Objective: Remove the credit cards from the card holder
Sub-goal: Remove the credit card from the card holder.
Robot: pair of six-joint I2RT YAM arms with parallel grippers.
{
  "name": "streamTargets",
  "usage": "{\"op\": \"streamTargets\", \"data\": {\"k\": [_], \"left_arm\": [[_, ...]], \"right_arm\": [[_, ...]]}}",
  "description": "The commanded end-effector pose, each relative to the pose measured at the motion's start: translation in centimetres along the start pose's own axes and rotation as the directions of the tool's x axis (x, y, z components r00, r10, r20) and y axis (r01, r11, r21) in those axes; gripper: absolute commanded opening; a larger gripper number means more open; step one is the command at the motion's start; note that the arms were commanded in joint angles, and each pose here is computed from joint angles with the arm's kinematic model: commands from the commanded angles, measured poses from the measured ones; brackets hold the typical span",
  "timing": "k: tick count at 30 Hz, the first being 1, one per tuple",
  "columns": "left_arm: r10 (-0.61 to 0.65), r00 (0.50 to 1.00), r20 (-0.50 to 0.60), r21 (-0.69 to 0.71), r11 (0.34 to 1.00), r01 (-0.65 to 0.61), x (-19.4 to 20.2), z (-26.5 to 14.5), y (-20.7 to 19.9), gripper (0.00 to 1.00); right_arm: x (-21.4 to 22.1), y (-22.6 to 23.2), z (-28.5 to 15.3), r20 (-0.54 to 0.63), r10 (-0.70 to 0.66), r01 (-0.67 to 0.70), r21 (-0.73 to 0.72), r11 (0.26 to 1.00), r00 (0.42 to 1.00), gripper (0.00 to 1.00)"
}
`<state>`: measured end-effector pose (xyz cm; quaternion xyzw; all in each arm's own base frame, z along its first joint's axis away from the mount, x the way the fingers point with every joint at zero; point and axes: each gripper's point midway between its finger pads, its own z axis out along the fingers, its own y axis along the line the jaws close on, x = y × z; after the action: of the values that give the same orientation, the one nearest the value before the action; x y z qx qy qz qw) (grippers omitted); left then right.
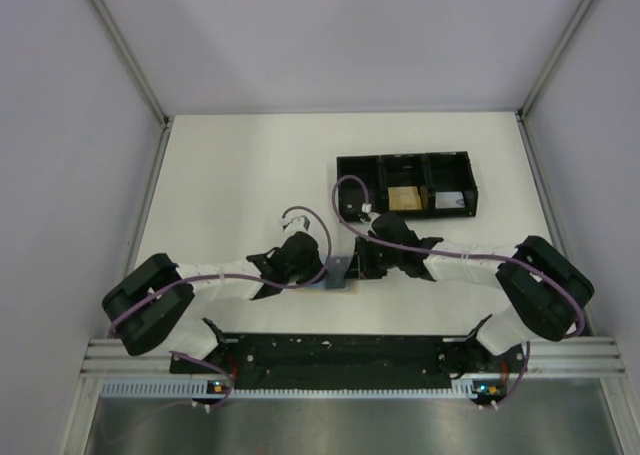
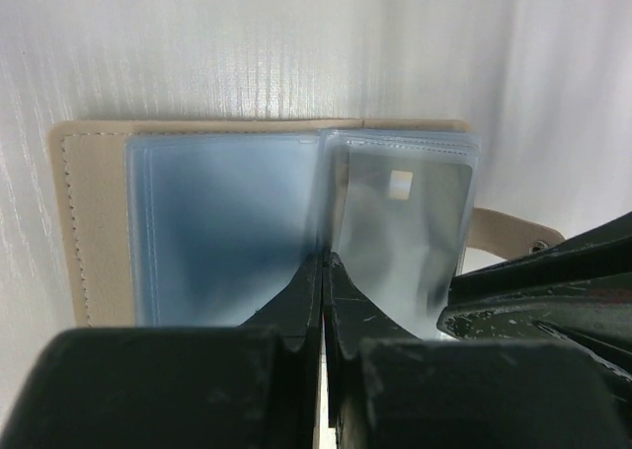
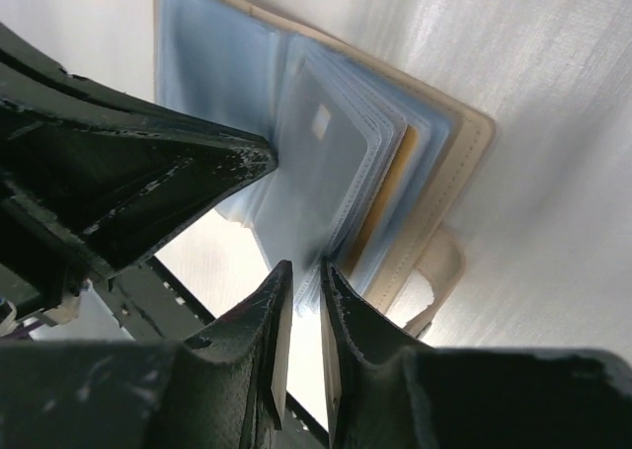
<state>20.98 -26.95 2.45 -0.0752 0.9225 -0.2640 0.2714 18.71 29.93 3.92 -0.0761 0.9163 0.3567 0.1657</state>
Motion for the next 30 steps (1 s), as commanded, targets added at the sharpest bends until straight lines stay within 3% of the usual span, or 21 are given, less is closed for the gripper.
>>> {"op": "streamTargets", "data": {"k": [1, 14, 23, 30], "left_arm": [[0.004, 0.999, -0.034, -0.007, 1.0, -0.005, 1.1, -0.2, 0.6, 0.0], [-0.018, 1.0, -0.017, 0.057, 0.998, 0.018, 0.4, -1.4, -0.8, 0.02], [-0.065, 0.998, -0.007, 0.149, 0.987, 0.065, 0.0, -2.7, -2.5, 0.09], [-0.113, 0.993, 0.043, 0.138, 0.985, 0.106, -0.5, -3.7, -1.4, 0.16]], "right_arm": [[-2.0, 3.5, -1.2, 0.065, -0.057, 0.064, -0.109, 0.992, 0.996, 0.18], [-2.9, 5.1, -1.3, 0.081, -0.073, 0.086, -0.159, 0.984, 0.994, 0.19], [-3.4, 6.5, -1.5, 0.094, -0.081, 0.1, -0.225, 0.969, 0.992, 0.15], [-3.6, 8.0, -1.1, 0.086, -0.105, 0.125, -0.264, 0.956, 0.991, 0.17]]}}
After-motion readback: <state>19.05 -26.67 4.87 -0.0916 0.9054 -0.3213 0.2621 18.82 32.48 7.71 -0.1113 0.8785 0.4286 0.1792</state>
